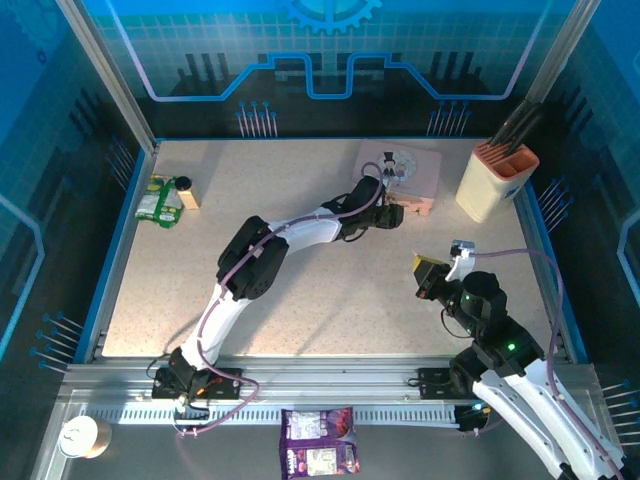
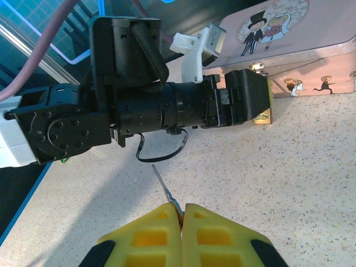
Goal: Unlock the padlock with the key
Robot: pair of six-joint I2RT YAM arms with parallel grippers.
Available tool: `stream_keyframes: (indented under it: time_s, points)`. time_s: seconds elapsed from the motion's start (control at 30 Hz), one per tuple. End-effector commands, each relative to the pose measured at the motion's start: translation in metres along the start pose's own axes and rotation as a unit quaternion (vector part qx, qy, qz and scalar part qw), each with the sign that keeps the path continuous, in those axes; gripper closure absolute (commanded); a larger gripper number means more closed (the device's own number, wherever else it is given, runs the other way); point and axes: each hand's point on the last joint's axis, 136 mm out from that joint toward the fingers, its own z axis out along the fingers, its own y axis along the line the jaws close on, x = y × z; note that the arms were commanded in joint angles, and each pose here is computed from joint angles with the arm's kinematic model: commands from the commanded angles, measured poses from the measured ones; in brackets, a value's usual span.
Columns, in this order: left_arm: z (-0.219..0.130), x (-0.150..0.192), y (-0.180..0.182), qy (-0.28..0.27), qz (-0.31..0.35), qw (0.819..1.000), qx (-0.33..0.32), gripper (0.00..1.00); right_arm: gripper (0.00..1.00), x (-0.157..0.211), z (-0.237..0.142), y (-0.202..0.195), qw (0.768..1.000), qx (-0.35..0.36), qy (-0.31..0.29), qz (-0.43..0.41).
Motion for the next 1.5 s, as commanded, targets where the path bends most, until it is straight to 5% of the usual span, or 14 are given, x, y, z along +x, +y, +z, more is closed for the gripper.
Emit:
stream_keyframes:
  time_s: [0.0,0.37,1.47]
  points:
    - [0.01,0.01,0.011,0.018,0.017,0.999,-0.042,0.32,1.0,0.0,-0.001,-0.006,1.0,0.01,-0.007,0.004]
    - [0.036,0.025,0.012,0.047,0.018,0.997,-0.064,0.34,1.0,0.002,-0.001,-0.011,1.0,0.013,-0.005,0.009]
    - [0.007,0.021,0.015,0.017,-0.009,0.997,-0.077,0.85,1.0,0.018,-0.001,-0.022,0.999,0.018,0.015,0.037]
